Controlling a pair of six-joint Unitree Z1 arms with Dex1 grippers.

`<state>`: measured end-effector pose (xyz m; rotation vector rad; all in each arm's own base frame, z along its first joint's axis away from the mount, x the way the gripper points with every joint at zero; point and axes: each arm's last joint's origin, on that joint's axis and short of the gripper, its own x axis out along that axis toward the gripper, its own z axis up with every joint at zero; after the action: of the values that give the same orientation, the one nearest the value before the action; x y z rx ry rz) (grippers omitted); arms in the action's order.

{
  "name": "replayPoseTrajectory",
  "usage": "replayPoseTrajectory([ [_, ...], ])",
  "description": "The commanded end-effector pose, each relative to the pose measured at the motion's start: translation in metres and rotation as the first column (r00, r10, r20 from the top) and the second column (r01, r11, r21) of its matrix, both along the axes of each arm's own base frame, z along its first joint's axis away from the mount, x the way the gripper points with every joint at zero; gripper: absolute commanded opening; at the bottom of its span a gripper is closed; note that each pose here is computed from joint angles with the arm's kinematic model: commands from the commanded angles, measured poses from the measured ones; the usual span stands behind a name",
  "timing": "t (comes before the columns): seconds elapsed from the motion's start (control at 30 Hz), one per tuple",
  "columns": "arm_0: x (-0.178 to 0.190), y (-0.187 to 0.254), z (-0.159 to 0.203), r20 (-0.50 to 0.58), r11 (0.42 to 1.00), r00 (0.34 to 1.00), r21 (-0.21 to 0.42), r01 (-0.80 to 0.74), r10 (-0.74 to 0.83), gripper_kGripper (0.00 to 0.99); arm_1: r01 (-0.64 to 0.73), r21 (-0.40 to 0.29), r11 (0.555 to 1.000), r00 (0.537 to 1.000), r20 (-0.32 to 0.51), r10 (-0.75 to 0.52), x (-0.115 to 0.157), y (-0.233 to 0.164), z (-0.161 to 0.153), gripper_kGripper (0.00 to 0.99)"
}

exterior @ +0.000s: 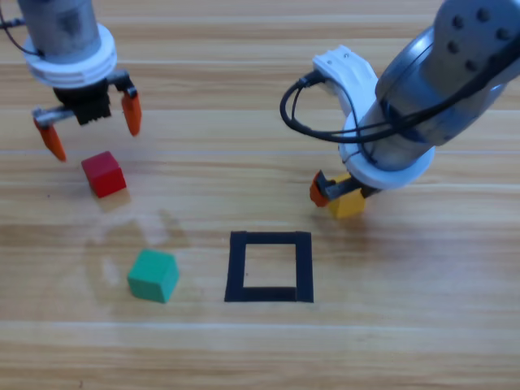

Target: Stack the blocks in the rectangular block: red at the bottom, yellow in the middle, green on top

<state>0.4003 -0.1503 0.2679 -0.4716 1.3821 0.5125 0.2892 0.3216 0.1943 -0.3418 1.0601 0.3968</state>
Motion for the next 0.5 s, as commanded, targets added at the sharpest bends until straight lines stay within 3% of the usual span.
replayPoseTrajectory([
  [0.03,0.015,0.018,-0.03,-0.094,0.997,0.993,-0.022,-0.068,0.065,0.959,0.085,-0.064,0.994,0.993,-0.071,-0.089,0.034,-0.012,-0.046,0.985],
  [0.23,0.028,0.02,-0.05,-0.133,0.995,0.987,-0.043,-0.094,0.087,0.956,0.093,-0.067,0.993,0.989,-0.107,-0.1,0.044,-0.012,-0.063,0.985],
  [0.5,0.04,0.023,-0.07,-0.166,0.994,0.982,-0.043,-0.096,0.087,0.95,0.095,-0.072,0.993,0.989,-0.106,-0.103,0.046,-0.015,-0.062,0.96],
])
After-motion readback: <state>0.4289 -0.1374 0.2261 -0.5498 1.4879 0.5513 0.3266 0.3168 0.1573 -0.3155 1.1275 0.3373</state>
